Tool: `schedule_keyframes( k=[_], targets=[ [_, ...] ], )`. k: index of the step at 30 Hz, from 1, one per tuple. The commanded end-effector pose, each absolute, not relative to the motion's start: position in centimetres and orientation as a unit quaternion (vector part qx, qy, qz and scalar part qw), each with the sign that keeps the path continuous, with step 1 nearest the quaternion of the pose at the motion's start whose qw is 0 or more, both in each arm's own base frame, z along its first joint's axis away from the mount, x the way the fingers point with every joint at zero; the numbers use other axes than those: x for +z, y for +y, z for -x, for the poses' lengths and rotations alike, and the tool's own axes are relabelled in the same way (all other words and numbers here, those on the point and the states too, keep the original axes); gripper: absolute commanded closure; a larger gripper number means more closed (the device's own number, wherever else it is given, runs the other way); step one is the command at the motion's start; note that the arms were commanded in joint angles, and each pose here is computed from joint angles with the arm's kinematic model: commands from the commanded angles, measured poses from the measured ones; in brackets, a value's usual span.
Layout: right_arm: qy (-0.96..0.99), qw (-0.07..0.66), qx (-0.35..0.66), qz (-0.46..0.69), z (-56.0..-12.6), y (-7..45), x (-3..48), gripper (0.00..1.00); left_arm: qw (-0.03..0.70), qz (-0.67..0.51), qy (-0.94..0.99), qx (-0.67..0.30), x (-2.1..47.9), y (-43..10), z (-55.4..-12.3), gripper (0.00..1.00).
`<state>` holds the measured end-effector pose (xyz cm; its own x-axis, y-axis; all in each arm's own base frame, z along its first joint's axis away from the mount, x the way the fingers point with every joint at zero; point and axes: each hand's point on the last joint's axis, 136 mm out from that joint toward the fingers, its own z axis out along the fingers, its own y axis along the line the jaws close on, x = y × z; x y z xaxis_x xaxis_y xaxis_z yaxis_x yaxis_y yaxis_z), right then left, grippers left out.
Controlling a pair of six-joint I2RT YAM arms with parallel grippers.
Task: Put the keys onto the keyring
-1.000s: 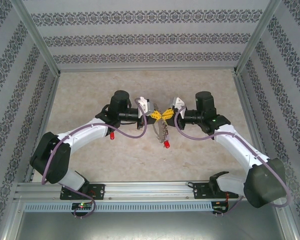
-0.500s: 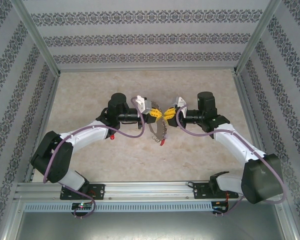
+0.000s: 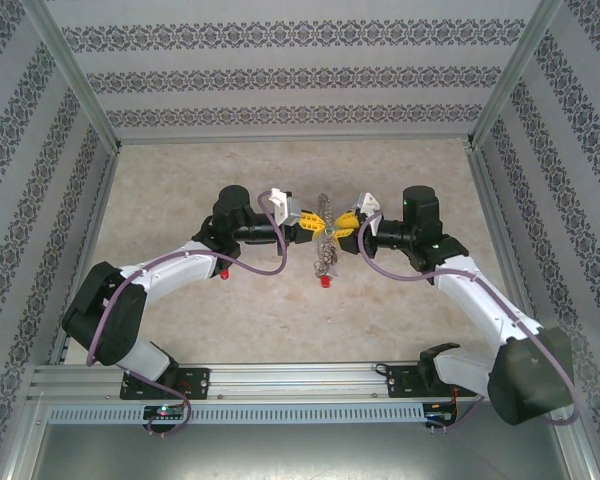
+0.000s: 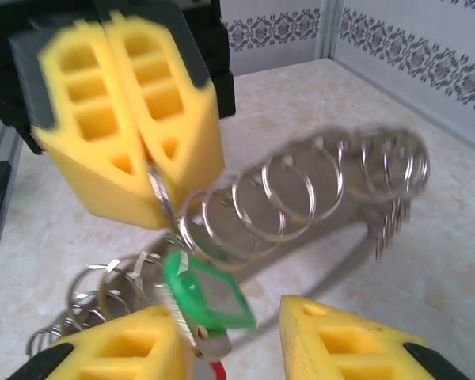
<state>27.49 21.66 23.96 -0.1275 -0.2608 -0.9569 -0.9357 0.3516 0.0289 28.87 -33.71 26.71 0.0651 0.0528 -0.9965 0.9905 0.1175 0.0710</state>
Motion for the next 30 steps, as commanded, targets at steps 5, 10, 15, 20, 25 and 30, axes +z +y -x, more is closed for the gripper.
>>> schedule_keyframes(
  k=[5,10,15,20,25,30],
  targets=[
    [0.66,0.51,0.313,0.455,-27.1,20.7,25.5,0.58,0.551,-0.511,0.513,-0.416,27.6,-33.7,-29.3,1.0],
    [0.658,0.511,0.314,0.455,-27.0,21.0,26.2,0.64,0.551,-0.511,0.51,-0.418,27.8,-33.8,-29.2,1.0],
    [0.638,0.511,0.332,0.471,-26.5,22.5,27.1,0.81,0.55,-0.51,0.503,-0.429,28.1,-33.8,-29.0,1.0],
    [0.64,0.487,0.344,0.485,-26.7,24.0,25.8,0.95,0.554,-0.5,0.498,-0.443,28.6,-34.0,-29.0,1.0],
    [0.647,0.482,0.336,0.486,-27.0,24.6,24.6,0.89,0.562,-0.486,0.491,-0.456,29.2,-33.9,-29.1,1.0],
    [0.658,0.48,0.325,0.48,-27.1,24.0,23.7,0.86,0.58,-0.455,0.492,-0.464,29.8,-33.7,-29.6,1.0]
  ],
)
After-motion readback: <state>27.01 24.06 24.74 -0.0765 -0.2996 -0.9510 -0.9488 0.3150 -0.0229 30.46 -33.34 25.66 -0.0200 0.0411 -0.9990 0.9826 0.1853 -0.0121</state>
